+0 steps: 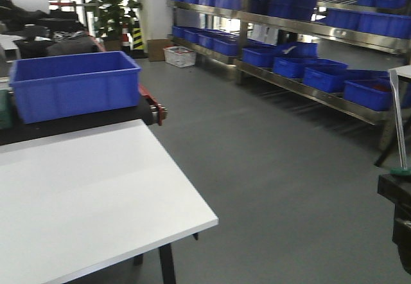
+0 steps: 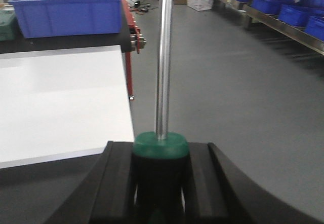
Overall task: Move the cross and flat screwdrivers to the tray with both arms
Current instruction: 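Drive the base away from the table holding both screwdrivers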
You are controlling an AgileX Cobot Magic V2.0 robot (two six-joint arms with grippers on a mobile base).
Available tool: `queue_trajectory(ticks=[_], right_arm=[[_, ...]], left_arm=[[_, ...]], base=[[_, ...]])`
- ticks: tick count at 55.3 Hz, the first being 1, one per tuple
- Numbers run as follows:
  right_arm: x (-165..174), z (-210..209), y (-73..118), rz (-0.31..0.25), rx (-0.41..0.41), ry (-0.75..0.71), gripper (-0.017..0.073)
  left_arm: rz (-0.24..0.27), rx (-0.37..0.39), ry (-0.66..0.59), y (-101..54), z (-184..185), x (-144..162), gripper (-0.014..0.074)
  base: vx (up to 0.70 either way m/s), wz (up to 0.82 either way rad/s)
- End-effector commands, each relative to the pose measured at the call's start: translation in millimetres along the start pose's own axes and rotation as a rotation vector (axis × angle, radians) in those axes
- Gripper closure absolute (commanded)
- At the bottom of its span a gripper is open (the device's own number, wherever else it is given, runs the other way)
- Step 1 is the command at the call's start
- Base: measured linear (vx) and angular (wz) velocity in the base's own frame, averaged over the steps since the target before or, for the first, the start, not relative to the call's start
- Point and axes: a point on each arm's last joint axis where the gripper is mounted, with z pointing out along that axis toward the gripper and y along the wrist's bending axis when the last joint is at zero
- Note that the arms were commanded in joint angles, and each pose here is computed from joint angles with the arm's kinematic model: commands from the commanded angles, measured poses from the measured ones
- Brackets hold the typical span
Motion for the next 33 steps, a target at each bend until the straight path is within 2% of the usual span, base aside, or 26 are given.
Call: queue_trajectory(ticks=[1, 19, 33], right_arm=[[-18.6, -6.5, -2.5, -0.001, 0.028, -0.127, 0.0567], [-18.7, -6.5, -2.5, -0.001, 0.029, -0.128, 0.0567], [-18.7, -6.5, -2.5, -0.001, 0.029, -0.128, 0.0567]], left_arm=[[-0.012, -0.01, -0.128, 0.1, -8.0, -17.9, 0.0594], [-0.012, -0.01, -0.129, 0.2, -8.0, -18.0, 0.0594], [-0.012, -0.01, -0.128, 0.1, -8.0, -17.9, 0.0594]], base=[[-0.16, -0.68], [-0.09, -0.64], [0.07, -0.61]])
